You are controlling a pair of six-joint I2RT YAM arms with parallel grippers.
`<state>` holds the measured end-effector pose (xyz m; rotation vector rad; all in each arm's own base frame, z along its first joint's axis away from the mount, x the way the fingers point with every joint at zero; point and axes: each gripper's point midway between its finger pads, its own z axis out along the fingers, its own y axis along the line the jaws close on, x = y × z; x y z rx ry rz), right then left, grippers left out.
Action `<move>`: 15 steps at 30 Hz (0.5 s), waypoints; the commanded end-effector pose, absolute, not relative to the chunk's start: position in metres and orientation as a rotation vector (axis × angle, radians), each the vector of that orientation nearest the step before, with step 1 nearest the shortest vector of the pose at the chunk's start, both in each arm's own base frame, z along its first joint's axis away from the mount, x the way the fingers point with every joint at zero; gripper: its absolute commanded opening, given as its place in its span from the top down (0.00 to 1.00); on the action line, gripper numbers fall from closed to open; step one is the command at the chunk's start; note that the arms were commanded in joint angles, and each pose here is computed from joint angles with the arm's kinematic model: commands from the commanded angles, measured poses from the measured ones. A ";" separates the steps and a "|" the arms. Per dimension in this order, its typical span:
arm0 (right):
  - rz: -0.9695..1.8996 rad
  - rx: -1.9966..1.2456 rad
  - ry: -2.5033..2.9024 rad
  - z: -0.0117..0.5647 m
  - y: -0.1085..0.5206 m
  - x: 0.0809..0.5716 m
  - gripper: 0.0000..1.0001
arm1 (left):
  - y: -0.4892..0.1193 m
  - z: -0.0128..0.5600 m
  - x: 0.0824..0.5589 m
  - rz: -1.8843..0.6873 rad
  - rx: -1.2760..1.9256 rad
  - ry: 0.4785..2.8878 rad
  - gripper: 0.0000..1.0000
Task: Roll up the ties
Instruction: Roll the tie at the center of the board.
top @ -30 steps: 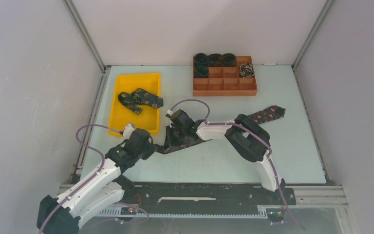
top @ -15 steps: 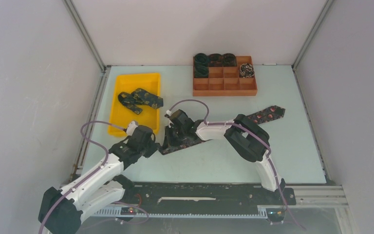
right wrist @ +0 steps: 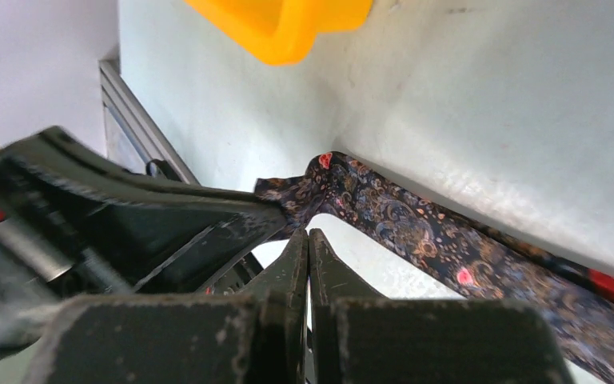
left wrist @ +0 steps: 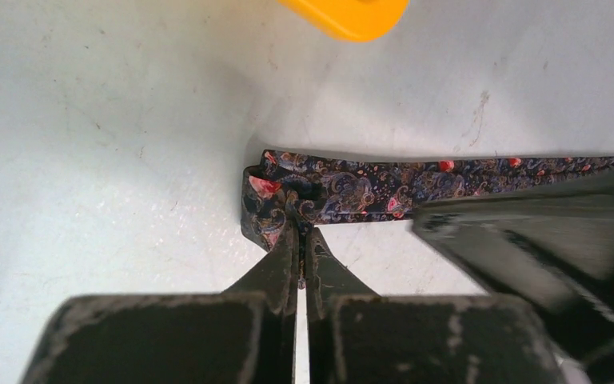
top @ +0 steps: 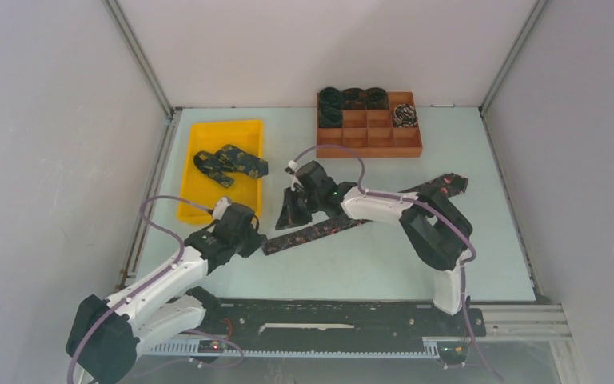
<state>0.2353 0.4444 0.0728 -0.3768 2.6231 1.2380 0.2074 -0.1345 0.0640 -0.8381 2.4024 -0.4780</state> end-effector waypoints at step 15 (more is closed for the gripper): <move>1.181 -0.341 2.603 0.086 0.388 0.234 1.00 | -0.175 0.065 0.231 -0.603 -0.746 2.415 0.98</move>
